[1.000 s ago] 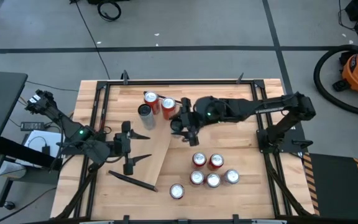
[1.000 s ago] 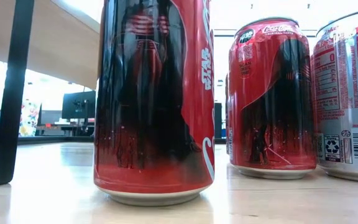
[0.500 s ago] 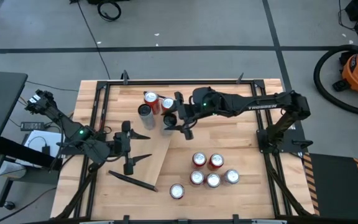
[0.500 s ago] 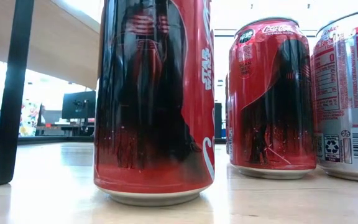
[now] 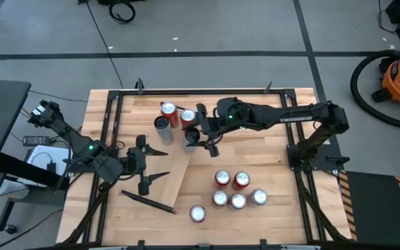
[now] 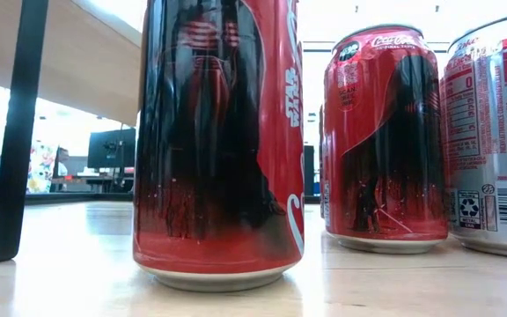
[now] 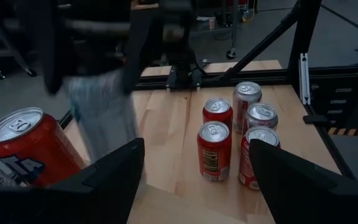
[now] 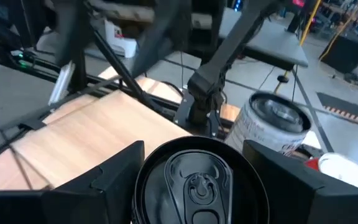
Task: Place canned beverage on shelf
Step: Put the white soda can on the shelf
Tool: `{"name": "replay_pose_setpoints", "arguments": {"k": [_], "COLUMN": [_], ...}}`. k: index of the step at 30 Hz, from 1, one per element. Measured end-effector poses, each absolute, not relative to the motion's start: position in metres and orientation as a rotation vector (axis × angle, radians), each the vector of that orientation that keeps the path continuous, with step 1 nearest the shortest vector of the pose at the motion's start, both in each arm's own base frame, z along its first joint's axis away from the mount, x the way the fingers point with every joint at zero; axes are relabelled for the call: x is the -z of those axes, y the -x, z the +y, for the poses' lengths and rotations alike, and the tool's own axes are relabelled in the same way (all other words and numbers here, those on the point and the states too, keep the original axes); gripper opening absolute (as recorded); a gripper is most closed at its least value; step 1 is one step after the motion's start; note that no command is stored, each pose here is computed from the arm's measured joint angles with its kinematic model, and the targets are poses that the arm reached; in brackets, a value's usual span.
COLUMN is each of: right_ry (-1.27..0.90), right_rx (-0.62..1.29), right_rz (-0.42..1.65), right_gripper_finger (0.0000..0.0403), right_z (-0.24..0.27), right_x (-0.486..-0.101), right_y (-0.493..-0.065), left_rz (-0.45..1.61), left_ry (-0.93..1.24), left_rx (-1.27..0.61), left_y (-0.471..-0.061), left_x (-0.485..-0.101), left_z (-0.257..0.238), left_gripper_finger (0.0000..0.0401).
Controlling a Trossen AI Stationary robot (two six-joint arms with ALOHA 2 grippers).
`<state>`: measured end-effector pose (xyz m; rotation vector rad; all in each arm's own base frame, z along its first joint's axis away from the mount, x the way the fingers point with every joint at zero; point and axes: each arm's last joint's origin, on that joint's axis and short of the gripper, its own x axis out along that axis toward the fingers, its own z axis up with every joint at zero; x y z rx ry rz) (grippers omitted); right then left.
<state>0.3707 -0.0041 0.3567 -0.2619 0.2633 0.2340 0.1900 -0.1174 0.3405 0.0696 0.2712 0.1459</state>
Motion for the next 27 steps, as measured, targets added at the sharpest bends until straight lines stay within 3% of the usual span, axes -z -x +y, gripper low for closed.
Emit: {"name": "replay_pose_setpoints", "arguments": {"k": [10, 15, 27], "right_ry": [0.298, 0.299, 0.241], "right_rx": [-0.232, -0.231, -0.173], "right_rz": [0.476, 0.563, 0.444], "right_gripper_finger": [0.027, 0.027, 0.027], "right_z": [0.009, 0.007, -0.018], "right_x": [-0.359, -0.33, -0.262], "right_y": [-0.335, -0.325, -0.293], "left_rz": [0.27, 0.269, 0.269], "left_ry": [-0.049, -0.044, -0.043], "left_rx": [-0.148, -0.149, -0.15], "left_y": [-0.19, -0.19, -0.19], "left_x": [-0.341, -0.341, -0.341], "left_z": [-0.117, -0.117, -0.117], "left_gripper_finger": [0.0302, 0.0302, 0.0302]}}
